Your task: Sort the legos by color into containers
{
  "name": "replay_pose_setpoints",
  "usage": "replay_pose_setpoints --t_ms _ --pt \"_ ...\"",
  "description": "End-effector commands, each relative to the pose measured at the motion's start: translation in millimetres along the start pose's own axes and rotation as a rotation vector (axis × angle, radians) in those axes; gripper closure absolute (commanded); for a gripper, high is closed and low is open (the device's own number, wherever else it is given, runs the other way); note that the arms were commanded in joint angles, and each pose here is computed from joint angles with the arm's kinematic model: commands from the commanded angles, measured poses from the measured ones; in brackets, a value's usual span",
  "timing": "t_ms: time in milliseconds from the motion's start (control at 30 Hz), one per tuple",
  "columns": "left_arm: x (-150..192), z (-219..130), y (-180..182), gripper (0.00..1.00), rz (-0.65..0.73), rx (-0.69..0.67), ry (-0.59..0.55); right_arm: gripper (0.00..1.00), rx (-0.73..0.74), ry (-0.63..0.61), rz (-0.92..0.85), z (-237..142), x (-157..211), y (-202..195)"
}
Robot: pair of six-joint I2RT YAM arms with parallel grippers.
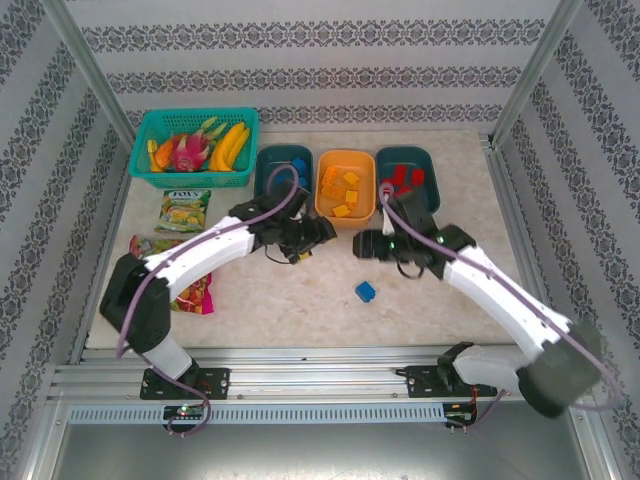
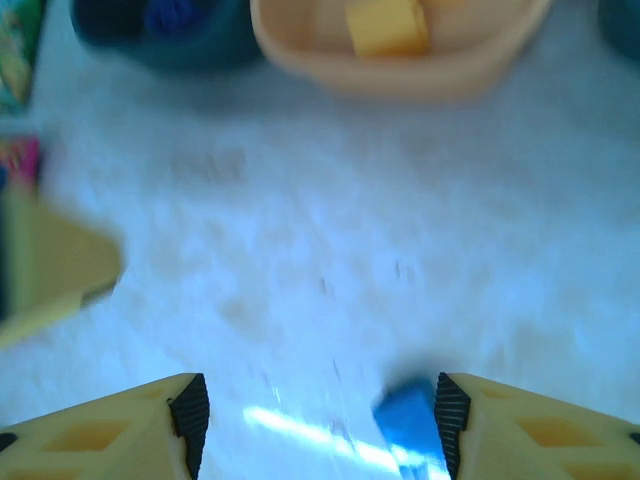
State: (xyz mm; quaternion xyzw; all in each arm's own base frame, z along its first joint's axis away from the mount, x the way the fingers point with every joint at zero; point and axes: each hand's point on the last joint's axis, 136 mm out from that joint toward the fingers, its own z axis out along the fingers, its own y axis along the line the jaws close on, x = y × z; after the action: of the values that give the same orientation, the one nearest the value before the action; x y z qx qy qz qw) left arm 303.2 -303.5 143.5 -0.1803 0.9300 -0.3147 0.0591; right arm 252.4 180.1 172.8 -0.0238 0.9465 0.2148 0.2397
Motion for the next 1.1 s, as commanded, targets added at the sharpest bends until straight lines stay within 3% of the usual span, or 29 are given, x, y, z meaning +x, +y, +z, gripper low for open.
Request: replay_pose_setpoints --t_ms 0,133,300,667,933,1067 --pt "28.6 28.3 8.3 0.29 -0.131 -0.124 0.099 0.34 0.039 0.046 0.045 -16.5 46.7 -19.1" --pt "58.1 63.3 9.5 0.29 -0.171 -0.210 0.193 0.28 0.043 0.090 0.073 -28.1 84.6 -32.9" --pt "82.9 95.1 2.4 0.28 -0.191 -0.259 0.241 0.20 0.036 0.101 0.077 -48.6 106.5 -40.4" --pt "93.8 136.7 10.4 0.31 -0.241 -0.330 0.238 0.16 -0.026 0.095 0.113 -67.5 125.7 -43.1" --pt "95.2 147.1 12.8 0.53 -0.247 -0.348 0.225 0.16 -0.038 0.100 0.083 -69.1 122.8 -41.7" --pt "94.1 145.8 11.0 0.59 -0.240 -0.346 0.221 0.16 -0.044 0.105 0.086 -67.4 122.3 -42.0"
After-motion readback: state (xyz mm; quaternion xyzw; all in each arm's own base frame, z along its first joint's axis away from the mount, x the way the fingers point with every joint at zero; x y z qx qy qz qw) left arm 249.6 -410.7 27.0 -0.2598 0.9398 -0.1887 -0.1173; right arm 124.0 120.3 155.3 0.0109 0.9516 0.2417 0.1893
